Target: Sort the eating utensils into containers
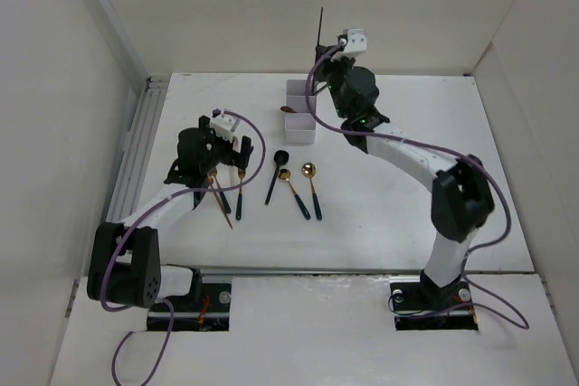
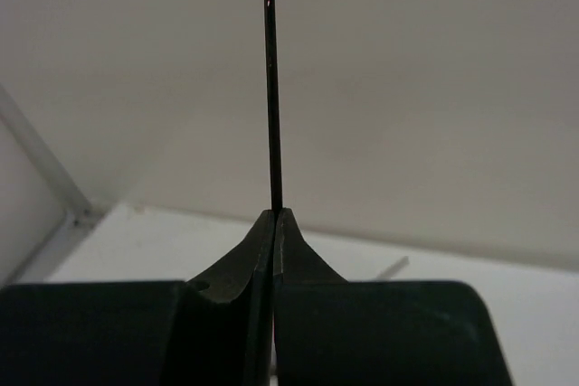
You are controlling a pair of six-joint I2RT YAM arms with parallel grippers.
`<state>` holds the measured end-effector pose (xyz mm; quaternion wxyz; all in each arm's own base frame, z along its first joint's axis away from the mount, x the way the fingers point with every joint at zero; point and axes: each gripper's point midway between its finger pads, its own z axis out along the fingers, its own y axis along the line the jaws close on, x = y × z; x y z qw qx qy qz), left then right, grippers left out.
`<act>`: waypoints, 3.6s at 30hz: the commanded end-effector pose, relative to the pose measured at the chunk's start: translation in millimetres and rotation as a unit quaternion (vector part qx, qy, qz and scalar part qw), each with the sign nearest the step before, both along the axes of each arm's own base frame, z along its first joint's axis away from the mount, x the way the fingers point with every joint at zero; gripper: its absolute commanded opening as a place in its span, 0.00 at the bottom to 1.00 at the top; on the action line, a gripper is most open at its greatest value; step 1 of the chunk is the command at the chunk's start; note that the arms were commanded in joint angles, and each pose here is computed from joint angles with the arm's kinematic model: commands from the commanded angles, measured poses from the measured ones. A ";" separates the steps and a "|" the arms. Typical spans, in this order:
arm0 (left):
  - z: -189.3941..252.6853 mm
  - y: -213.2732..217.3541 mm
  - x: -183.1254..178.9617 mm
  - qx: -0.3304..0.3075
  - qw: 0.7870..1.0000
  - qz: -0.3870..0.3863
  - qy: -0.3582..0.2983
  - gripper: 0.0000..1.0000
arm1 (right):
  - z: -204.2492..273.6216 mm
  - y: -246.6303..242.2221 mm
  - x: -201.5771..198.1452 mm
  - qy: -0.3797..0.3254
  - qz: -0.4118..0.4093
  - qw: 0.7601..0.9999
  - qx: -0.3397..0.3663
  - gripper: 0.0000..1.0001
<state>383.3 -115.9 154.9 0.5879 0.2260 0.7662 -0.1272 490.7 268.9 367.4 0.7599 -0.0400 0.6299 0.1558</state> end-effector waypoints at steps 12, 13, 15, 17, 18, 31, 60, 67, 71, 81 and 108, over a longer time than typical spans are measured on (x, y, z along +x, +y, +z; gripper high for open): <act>8.2 15.8 36.7 0.006 0.999 0.048 -0.007 0.99 | 29.6 26.9 99.9 -0.166 -0.003 0.983 0.075 0.00; 7.3 17.2 39.8 0.008 0.999 0.053 -0.006 0.99 | 19.4 27.6 101.2 -0.157 -0.003 0.985 0.069 0.00; 6.4 17.2 42.9 0.013 0.999 0.052 -0.006 0.99 | 12.7 26.7 100.6 -0.146 -0.002 0.986 0.078 0.00; 6.8 18.5 46.7 0.015 0.998 0.057 -0.007 0.99 | -3.5 20.9 105.0 -0.130 -0.009 0.989 0.076 0.00; 2.3 18.4 47.2 0.016 0.998 0.057 -0.001 0.99 | -3.6 20.9 105.0 -0.130 -0.009 0.989 0.076 0.00; 9.7 20.9 56.5 0.024 0.998 0.063 -0.015 0.99 | -79.4 21.8 124.5 -0.048 -0.034 0.997 0.047 0.00; -18.7 83.9 22.1 -0.002 0.957 0.274 0.091 0.71 | 6.2 48.0 10.9 -0.023 0.096 0.991 -0.086 0.99; -57.7 75.0 -12.9 0.142 0.966 0.146 0.160 0.74 | -127.9 42.0 -47.8 0.257 0.157 0.934 -0.191 0.58; -65.1 54.9 -23.6 0.173 0.968 0.070 0.166 0.74 | -200.0 24.5 -93.9 0.396 0.158 0.882 -0.202 0.31; -33.7 -62.5 -49.4 0.087 0.968 -0.221 0.075 0.90 | -261.0 -2.7 -146.7 0.474 0.124 0.859 -0.149 0.43; -103.5 -96.4 -57.2 0.155 0.960 -0.195 0.127 0.71 | -230.3 -73.1 -177.3 0.453 0.021 0.864 -0.219 0.48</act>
